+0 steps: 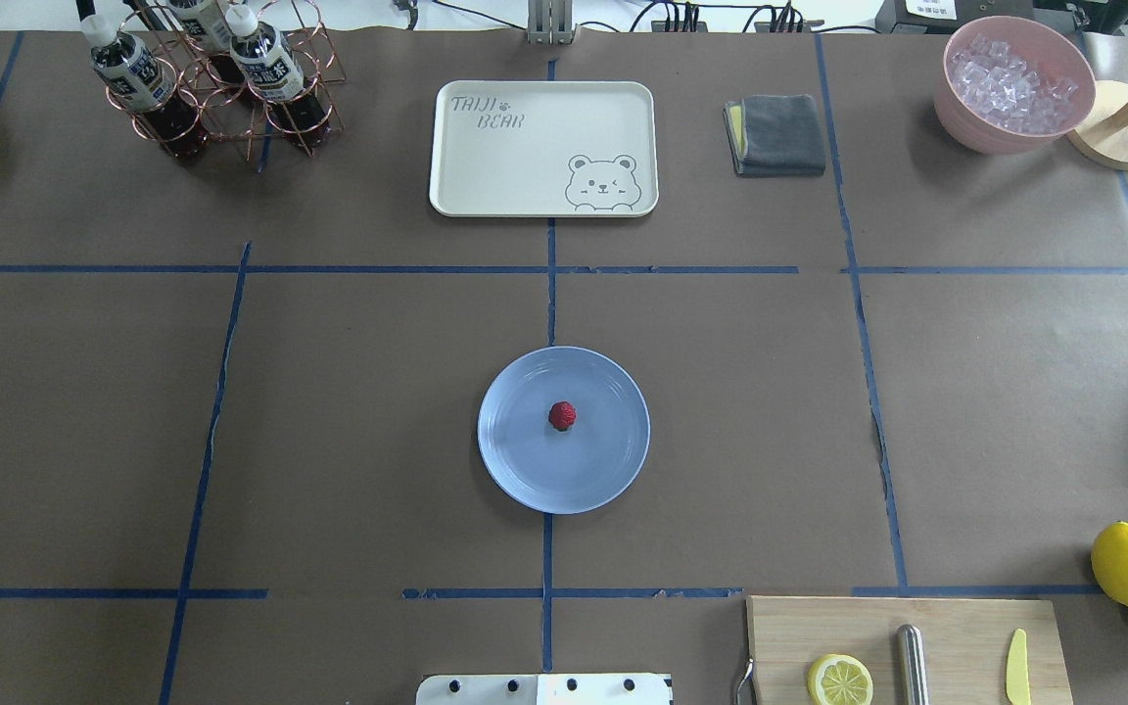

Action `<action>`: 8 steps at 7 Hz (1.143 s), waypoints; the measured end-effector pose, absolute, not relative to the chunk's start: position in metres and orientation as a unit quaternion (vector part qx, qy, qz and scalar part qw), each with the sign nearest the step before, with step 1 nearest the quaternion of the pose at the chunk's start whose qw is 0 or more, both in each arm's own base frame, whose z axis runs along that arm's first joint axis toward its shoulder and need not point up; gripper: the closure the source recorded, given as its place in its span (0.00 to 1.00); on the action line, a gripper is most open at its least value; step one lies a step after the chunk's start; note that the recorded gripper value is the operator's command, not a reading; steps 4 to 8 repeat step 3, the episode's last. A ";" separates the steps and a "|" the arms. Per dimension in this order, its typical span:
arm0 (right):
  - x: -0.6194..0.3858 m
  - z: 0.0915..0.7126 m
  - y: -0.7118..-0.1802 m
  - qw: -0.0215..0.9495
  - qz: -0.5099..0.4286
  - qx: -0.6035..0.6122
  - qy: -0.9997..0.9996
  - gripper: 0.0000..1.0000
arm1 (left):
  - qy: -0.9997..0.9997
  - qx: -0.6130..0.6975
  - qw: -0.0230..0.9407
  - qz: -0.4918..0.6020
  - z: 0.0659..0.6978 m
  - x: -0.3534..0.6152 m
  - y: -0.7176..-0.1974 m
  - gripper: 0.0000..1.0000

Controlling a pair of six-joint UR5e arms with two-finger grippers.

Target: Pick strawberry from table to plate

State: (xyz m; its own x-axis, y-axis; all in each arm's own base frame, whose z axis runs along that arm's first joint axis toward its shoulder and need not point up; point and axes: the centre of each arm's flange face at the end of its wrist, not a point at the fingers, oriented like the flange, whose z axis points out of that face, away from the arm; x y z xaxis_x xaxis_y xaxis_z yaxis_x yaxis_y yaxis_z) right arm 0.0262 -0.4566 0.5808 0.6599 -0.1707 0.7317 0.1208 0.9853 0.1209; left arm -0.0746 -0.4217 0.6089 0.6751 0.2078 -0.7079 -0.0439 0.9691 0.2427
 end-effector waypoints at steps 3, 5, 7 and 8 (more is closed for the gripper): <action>0.027 0.581 -0.454 0.910 -0.079 0.029 -0.405 0.00 | 0.400 0.072 0.912 0.057 0.617 -0.074 -0.416 0.00; 0.027 0.581 -0.454 0.910 -0.079 0.029 -0.405 0.00 | 0.400 0.072 0.912 0.057 0.617 -0.074 -0.416 0.00; 0.027 0.581 -0.454 0.910 -0.079 0.029 -0.405 0.00 | 0.400 0.072 0.912 0.057 0.617 -0.074 -0.416 0.00; 0.027 0.581 -0.454 0.910 -0.079 0.029 -0.405 0.00 | 0.400 0.072 0.912 0.057 0.617 -0.074 -0.416 0.00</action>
